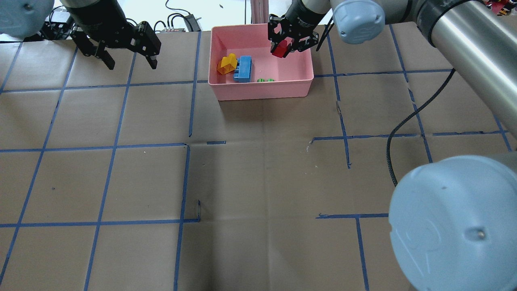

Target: Put all blocks into box

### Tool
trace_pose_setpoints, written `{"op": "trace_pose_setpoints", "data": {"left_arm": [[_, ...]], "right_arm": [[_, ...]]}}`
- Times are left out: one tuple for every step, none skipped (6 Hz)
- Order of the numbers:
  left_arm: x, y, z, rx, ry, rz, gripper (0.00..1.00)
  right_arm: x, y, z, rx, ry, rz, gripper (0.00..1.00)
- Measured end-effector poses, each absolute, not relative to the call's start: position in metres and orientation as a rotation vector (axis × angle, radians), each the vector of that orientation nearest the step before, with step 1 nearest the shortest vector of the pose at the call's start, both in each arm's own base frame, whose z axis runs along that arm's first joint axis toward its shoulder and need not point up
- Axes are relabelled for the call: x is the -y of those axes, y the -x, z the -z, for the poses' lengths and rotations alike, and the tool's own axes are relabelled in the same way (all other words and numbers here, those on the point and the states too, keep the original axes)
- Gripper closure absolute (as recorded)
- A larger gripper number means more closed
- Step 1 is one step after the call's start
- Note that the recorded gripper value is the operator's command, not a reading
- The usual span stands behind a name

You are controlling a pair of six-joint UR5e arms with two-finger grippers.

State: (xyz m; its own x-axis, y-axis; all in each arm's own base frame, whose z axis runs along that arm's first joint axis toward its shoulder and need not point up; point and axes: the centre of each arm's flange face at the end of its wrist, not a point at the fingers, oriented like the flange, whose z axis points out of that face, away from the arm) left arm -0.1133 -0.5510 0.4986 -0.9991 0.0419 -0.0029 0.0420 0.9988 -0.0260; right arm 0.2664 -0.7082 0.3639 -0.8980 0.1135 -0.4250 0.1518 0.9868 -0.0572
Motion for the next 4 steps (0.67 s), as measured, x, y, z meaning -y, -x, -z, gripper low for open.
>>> {"op": "trace_pose_setpoints", "data": {"left_arm": [[0.524,0.116,-0.501,-3.139,-0.060,0.068,0.01],[0.510,0.117,-0.499,-3.139,-0.053,0.074,0.01],[0.503,0.122,-0.498,-3.140,-0.041,0.074,0.01],[0.500,0.130,-0.498,-3.138,-0.041,0.077,0.01]], "right_arm": [[0.723,-0.279,-0.351,-2.693,-0.173,0.126,0.57],[0.728,-0.288,-0.341,-2.694,-0.159,0.128,0.04],[0.731,-0.290,-0.340,-2.696,-0.153,0.140,0.01],[0.732,-0.290,-0.342,-2.699,-0.148,0.157,0.01]]}}
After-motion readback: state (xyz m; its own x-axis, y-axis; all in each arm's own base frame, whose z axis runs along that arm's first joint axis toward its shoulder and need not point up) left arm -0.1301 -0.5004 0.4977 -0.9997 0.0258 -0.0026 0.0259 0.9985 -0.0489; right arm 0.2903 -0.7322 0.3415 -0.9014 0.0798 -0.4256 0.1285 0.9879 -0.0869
